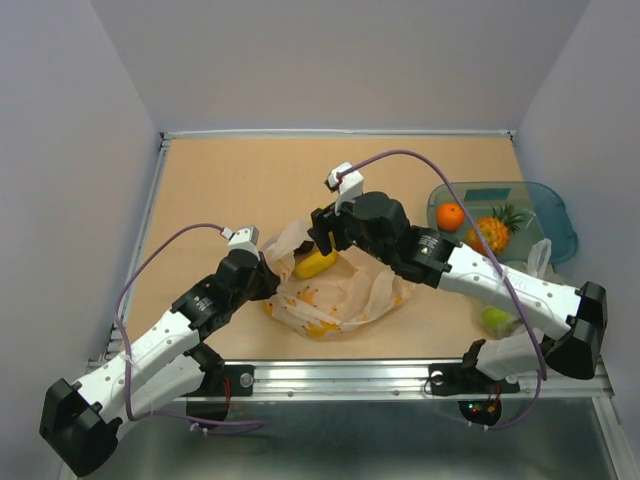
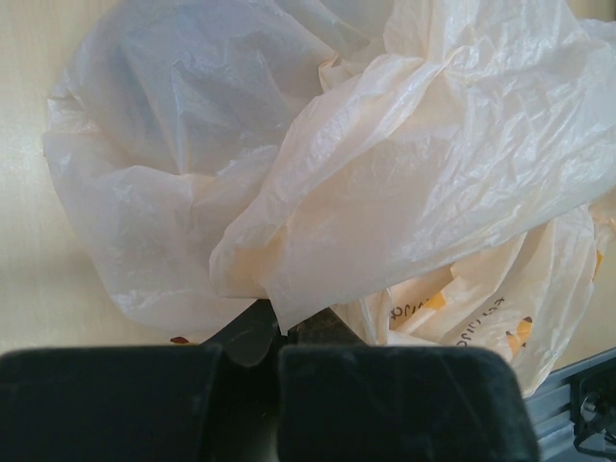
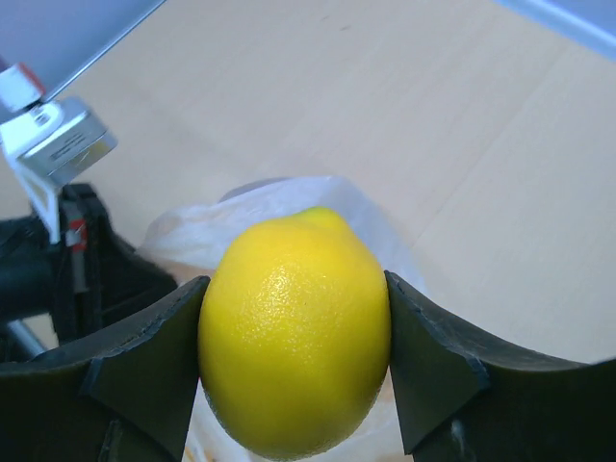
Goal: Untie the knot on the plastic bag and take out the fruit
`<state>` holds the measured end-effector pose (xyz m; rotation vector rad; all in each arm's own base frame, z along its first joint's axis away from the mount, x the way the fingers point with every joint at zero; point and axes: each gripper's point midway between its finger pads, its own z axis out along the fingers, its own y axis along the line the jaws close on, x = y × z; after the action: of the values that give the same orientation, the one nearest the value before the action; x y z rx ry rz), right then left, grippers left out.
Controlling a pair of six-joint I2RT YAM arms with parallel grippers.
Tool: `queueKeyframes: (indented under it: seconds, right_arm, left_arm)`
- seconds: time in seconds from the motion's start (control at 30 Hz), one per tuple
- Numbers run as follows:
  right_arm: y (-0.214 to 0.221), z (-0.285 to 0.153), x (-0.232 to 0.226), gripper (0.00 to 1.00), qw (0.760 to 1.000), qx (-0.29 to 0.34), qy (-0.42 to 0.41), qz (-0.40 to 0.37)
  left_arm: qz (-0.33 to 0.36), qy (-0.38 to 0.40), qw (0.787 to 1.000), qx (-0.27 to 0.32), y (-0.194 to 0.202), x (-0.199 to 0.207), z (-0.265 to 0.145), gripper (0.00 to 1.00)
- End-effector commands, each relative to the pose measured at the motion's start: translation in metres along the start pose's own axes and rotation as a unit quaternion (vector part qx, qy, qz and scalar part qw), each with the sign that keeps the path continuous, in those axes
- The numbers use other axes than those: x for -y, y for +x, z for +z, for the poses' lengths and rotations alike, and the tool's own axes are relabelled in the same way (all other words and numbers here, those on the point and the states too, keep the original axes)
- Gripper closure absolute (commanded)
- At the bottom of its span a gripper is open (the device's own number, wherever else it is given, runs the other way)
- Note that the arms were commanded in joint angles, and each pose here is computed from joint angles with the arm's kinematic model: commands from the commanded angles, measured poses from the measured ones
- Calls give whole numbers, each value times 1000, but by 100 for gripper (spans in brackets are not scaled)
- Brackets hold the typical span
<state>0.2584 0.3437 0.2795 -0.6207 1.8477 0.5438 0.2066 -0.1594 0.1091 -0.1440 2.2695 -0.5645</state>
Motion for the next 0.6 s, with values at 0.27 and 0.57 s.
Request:
queueKeyframes:
  seconds: [0.27,0.57]
  right_arm:
    - [2,-54,236,99,943,-9,318,94]
    - [110,-86,319,92,884,-99,406,211]
  left_arm:
    - [-1,18,999,44,-24,12,-8,100]
    - [-1,24,999,48,-27,15,-10,100]
